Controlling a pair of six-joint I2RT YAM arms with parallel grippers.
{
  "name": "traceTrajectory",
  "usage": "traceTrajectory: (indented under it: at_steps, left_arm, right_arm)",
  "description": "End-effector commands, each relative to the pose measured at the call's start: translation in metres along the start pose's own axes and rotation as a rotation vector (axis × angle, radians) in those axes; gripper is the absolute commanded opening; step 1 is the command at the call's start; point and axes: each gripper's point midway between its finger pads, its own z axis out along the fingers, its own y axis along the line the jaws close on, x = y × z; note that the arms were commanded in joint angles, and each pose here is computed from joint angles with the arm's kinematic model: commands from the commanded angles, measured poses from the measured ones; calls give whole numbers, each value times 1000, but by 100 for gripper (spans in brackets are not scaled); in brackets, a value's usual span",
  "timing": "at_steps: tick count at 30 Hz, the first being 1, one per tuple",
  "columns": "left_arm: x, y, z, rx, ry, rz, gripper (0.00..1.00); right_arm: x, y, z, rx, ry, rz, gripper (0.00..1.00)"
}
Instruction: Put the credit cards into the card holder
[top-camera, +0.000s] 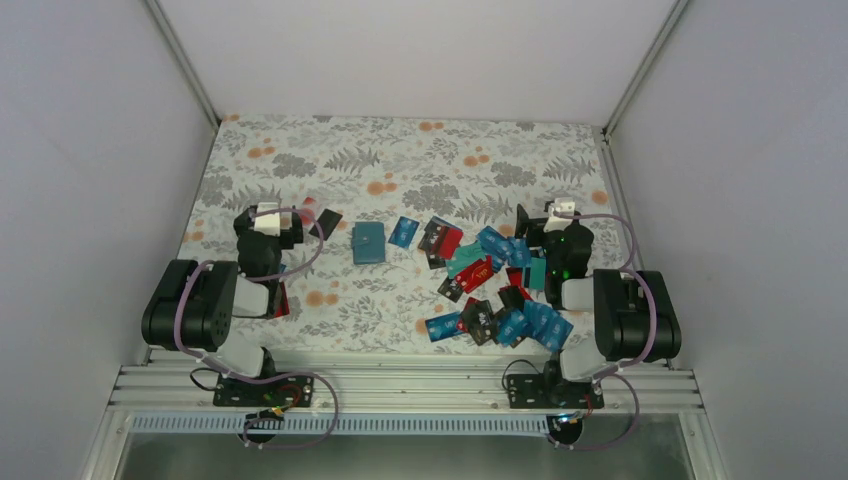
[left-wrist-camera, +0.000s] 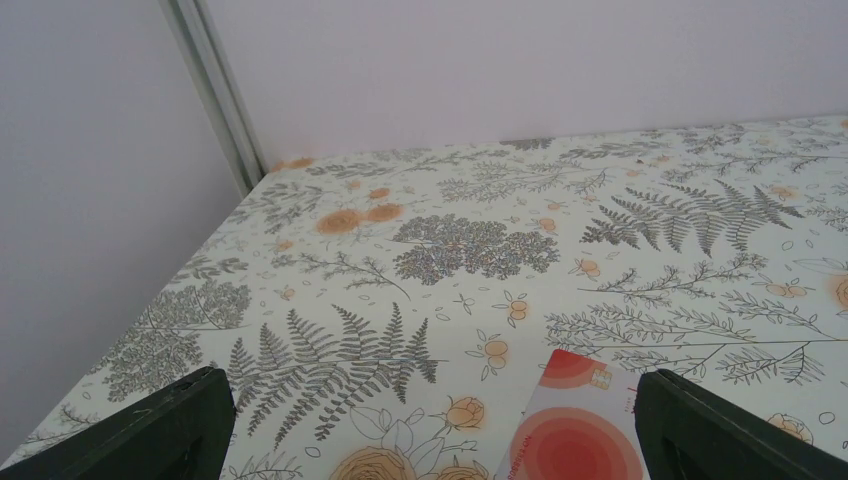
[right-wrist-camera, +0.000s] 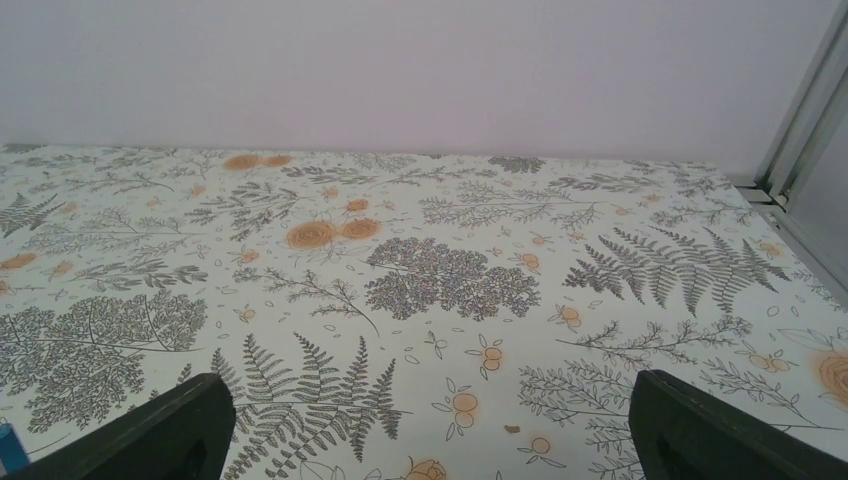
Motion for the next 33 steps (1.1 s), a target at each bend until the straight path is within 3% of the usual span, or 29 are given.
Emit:
traceTrajectory:
  at_steps: [1, 10, 13, 15, 19, 23, 27, 31, 33]
  left_arm:
    - [-20, -1, 2, 13, -71, -5, 100]
    - [-20, 0, 1, 14, -73, -5, 100]
    - [-25, -1, 10, 11, -25, 11, 100]
    - [-36, 2, 20, -12, 25, 4, 100]
    - [-79, 5, 25, -43, 10, -67, 100]
    - [-127, 8, 49, -117, 108, -93, 100]
    - [-136, 4, 61, -122, 292, -151, 100]
    - [-124, -25, 52, 41, 445, -177, 98]
    - [-113, -44, 42, 146, 502, -201, 95]
  right_arm:
    - [-15, -1, 2, -4, -53, -27, 100]
    - [-15, -1, 3, -5, -50, -25, 100]
    - [-16, -1, 2, -6, -52, -26, 100]
    - [-17, -3, 3, 3, -48, -22, 100]
    - [-42, -10, 29, 35, 38, -4, 100]
    - [-84, -8, 40, 24, 47, 24, 100]
    - [-128, 5, 44, -46, 59, 74, 100]
    - [-168, 27, 46, -173, 77, 135, 100]
    - [-171, 27, 55, -190, 119, 245, 100]
